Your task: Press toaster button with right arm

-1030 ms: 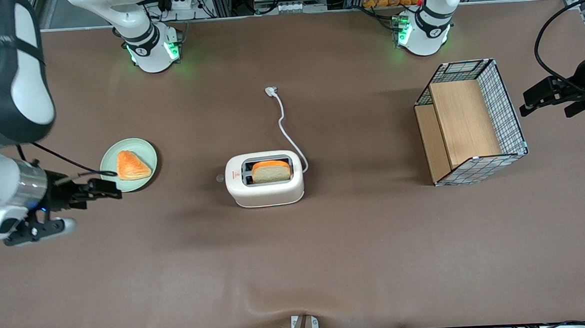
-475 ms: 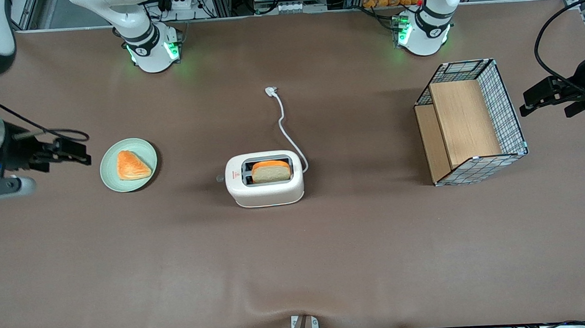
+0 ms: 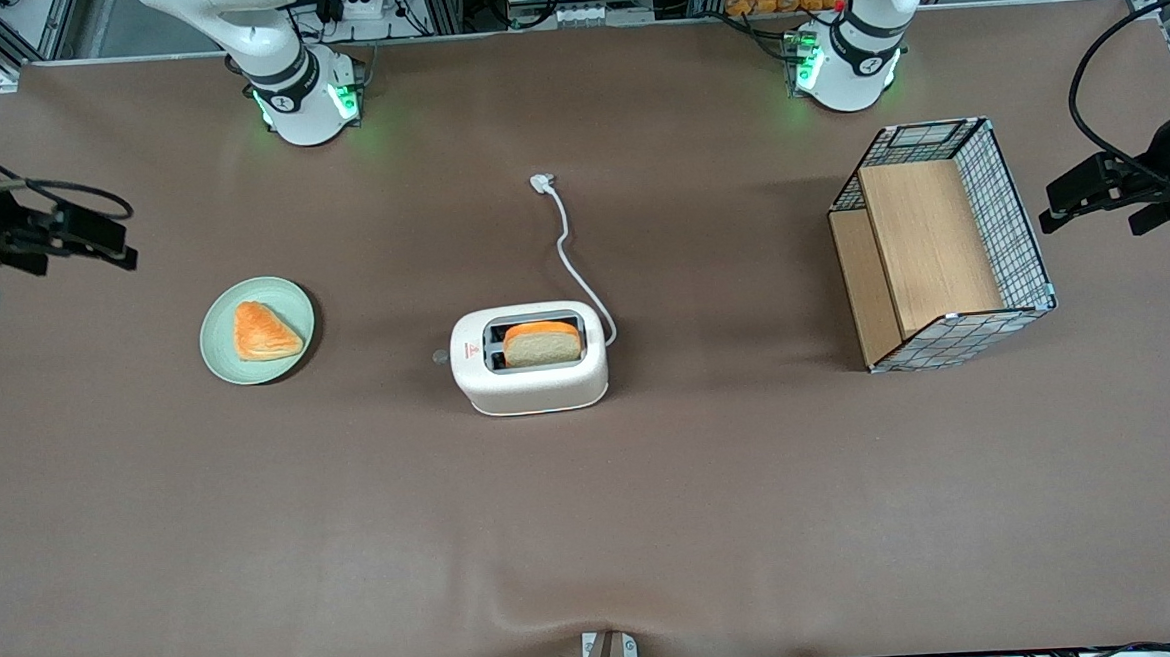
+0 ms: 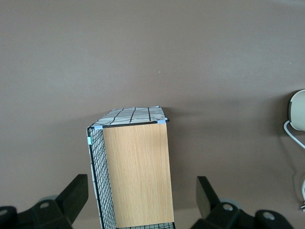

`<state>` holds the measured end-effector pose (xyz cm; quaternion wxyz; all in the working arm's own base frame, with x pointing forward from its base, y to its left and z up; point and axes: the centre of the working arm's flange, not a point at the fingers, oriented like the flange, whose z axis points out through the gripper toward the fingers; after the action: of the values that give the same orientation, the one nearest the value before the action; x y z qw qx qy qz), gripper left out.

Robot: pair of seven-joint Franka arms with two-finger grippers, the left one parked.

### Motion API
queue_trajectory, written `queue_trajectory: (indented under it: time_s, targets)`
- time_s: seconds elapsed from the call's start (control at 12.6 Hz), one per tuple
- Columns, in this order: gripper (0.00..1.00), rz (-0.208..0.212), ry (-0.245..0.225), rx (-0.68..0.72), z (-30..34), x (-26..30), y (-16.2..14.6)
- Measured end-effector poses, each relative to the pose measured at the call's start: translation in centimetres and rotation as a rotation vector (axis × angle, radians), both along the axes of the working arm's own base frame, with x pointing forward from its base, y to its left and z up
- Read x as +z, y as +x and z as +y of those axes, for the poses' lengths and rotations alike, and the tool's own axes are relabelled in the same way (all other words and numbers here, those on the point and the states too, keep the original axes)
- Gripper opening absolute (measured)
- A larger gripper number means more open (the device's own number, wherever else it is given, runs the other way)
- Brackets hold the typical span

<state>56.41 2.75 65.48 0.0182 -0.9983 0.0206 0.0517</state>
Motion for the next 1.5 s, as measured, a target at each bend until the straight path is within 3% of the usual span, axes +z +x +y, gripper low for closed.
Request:
queue_trajectory:
  time_s: [0.4, 0.63, 1.5]
  targets:
    - [1.0, 0.01, -0.009, -0.04, -2.1, 0.0, -2.8]
    - [1.0, -0.009, -0.01, -0.039, -2.0, 0.2, -4.0]
    - [1.0, -0.031, -0.017, 0.009, -2.8, -0.3, -3.9]
